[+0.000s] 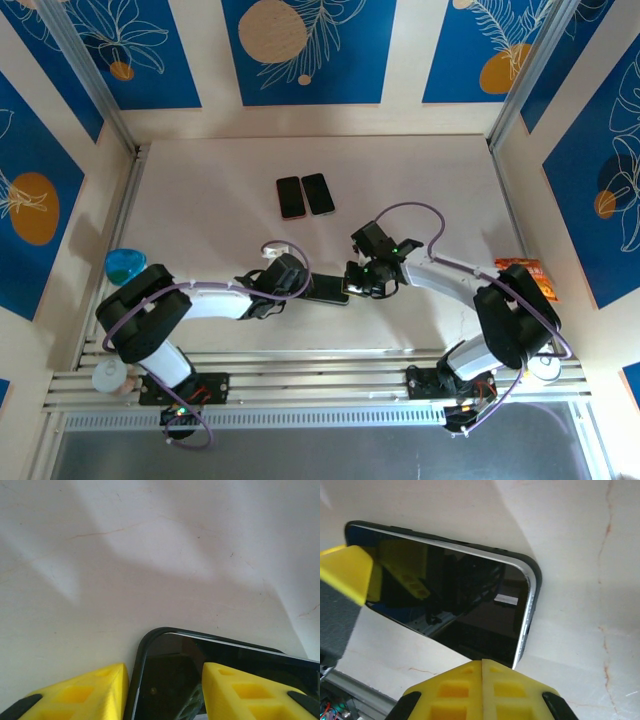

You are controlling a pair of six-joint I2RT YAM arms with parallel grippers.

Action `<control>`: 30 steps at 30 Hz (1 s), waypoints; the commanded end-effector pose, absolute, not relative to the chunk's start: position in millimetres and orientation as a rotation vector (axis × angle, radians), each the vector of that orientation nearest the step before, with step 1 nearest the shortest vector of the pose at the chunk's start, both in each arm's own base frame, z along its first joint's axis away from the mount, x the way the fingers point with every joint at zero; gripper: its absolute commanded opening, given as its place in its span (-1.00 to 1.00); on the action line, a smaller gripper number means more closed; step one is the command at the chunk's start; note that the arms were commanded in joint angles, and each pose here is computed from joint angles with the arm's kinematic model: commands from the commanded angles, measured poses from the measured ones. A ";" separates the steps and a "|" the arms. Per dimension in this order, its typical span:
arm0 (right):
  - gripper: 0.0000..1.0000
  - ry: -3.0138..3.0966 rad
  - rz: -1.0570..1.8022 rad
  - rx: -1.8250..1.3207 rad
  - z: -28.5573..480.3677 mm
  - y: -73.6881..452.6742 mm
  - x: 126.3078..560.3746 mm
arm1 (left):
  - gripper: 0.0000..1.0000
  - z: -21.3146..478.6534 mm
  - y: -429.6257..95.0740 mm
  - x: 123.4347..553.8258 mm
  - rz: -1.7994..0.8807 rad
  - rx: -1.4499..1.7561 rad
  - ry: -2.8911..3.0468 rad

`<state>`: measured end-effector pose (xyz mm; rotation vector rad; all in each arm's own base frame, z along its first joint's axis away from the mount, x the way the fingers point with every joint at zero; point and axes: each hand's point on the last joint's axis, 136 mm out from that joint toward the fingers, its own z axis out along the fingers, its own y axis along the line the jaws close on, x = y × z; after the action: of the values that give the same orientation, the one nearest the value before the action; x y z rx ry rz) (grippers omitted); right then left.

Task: Put the phone into the phone case

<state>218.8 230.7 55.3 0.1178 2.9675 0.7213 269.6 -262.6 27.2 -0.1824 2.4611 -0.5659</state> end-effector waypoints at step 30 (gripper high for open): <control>-1.00 3.084 0.639 0.066 13.5 230.8 195.1 | -0.09 16.1 -243.5 256.8 -0.470 -0.187 2.512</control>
<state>197.7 231.5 29.6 0.0791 3.0430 0.6862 267.2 -259.6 27.3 -0.1853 2.4665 -0.5597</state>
